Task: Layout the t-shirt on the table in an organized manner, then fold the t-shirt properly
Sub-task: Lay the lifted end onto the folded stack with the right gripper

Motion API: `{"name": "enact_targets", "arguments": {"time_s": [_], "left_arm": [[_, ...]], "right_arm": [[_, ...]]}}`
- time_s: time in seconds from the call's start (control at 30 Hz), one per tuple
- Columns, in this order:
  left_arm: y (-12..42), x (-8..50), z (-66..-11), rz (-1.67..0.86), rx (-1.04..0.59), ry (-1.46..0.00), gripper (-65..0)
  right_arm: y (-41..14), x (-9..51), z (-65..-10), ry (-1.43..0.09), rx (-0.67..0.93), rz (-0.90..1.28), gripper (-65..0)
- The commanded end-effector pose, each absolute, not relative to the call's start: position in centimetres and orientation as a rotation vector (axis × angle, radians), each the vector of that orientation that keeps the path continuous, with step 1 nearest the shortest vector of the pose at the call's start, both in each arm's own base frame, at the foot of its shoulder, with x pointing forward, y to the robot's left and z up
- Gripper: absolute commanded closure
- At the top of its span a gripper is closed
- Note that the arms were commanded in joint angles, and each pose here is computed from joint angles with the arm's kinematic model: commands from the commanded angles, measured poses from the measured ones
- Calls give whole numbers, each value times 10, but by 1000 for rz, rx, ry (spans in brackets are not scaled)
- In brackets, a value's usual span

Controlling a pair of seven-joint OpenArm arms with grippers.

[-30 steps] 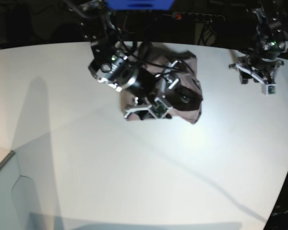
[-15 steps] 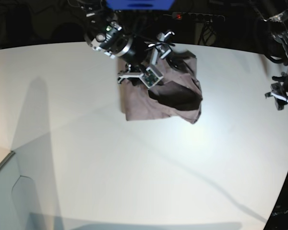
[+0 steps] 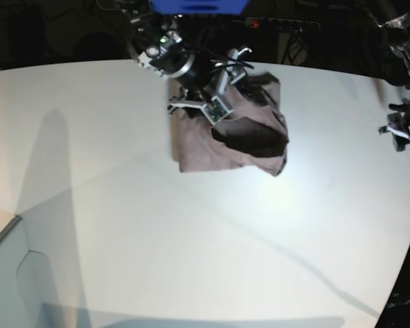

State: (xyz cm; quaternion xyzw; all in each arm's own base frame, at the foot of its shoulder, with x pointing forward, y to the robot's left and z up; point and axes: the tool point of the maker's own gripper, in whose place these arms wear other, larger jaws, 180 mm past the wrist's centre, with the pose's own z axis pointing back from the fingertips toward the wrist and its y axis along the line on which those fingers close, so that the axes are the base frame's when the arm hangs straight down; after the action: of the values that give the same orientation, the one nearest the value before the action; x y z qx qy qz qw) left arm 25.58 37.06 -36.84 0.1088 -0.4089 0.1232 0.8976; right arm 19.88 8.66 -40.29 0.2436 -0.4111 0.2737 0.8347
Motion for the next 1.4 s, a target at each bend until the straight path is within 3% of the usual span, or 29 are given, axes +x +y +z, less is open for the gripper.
{"name": "enact_targets", "arguments": {"time_s": [0.0,0.27,0.37,0.63,1.07,1.2,1.37], "left_arm": [[379,261,-354,250,249,-891,-272],[389,255,-351,281,266,-895,-272],[389,255,-351,280,267,-895,-272],[389,255,-351,280,267,-895,-272],[389,255,-351,281,266,-895,-272],[389,255,-351,281,266,-895,-272],[389,255,-351,281,266,-895,-272]], "right_arm": [[97,200,-390,-912,554,569,-323],[114,187,-387,-905,594,632,-235],[113,189,-387,-908,588,628,-236],[105,193,-389,-907,570,611,-312],[108,189,-411,-849,574,624,-308],[109,188,-411,-849,576,626,-227],[109,194,-408,-859,573,626,-31]]}}
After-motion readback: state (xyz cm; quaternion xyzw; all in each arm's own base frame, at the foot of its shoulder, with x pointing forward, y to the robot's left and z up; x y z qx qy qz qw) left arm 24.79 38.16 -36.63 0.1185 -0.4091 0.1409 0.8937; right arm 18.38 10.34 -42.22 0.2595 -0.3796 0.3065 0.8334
